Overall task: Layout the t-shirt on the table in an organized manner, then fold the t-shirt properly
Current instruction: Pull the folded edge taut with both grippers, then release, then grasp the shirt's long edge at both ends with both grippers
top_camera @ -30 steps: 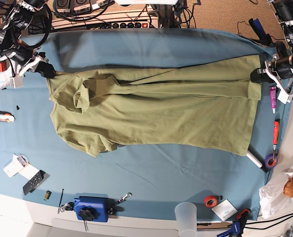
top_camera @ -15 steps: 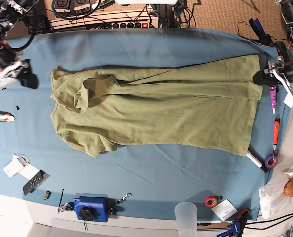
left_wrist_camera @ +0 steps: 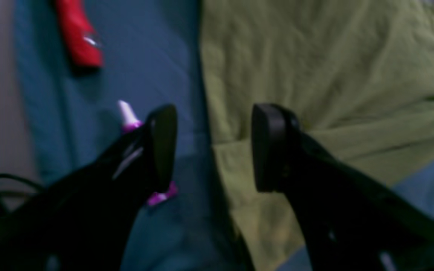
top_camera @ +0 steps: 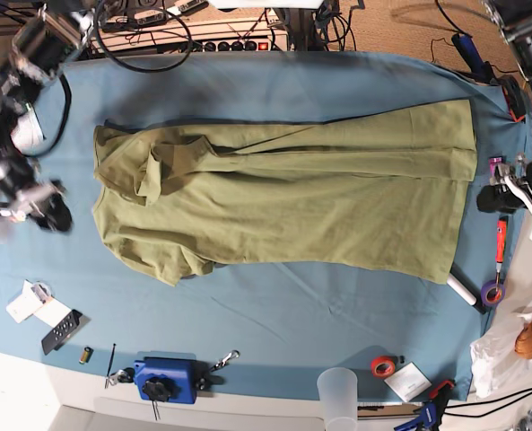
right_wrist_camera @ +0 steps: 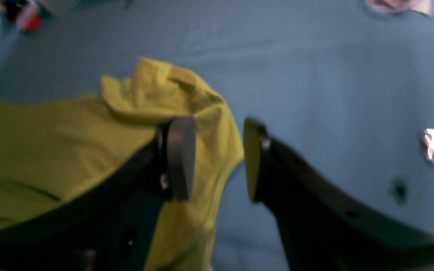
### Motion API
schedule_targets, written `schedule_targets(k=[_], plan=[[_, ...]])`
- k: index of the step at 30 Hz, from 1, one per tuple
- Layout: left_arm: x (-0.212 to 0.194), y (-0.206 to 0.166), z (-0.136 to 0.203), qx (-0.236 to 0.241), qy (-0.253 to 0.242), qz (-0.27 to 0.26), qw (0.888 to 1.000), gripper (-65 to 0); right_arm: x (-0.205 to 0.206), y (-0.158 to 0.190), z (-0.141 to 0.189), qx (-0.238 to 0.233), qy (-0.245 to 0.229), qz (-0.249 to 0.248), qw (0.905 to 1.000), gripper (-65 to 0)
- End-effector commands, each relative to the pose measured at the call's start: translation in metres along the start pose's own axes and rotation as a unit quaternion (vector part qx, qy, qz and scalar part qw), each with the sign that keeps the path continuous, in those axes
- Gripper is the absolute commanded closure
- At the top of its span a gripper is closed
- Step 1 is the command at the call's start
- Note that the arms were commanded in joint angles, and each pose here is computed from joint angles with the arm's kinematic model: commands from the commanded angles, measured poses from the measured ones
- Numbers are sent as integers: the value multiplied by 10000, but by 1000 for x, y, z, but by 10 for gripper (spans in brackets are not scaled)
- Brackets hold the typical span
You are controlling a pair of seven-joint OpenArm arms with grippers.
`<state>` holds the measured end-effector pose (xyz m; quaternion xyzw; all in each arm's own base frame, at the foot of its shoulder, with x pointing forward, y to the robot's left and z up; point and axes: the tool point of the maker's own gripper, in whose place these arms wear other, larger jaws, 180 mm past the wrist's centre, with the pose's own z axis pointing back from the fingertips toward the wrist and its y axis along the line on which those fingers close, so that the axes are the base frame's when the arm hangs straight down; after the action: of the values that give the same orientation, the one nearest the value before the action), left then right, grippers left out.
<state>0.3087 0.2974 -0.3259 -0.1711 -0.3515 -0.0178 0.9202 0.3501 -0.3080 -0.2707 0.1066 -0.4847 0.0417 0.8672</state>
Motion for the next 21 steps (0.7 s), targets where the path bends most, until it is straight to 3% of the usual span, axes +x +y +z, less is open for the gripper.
schedule_targets(k=[1,5,12,16,21], plan=[[22,3,9,64,-307,-134,9994,-322,35,4,-4,6,-410,325,9986,-221],[25,3,9,77,-375,-125,9992,-322,69,19,-45,-108,-372,993,9943,-220],[25,3,9,77,-375,-126,9992,-322,79,34,-119,348,303,983,9941,-220],[25,3,9,74,-379,-125,9992,-322,69,48,-141,601,866,1274,9862,-220],[26,3,9,60,-392,-121,9991,-322,48,51,-152,463,1338,1624,9765,-220]])
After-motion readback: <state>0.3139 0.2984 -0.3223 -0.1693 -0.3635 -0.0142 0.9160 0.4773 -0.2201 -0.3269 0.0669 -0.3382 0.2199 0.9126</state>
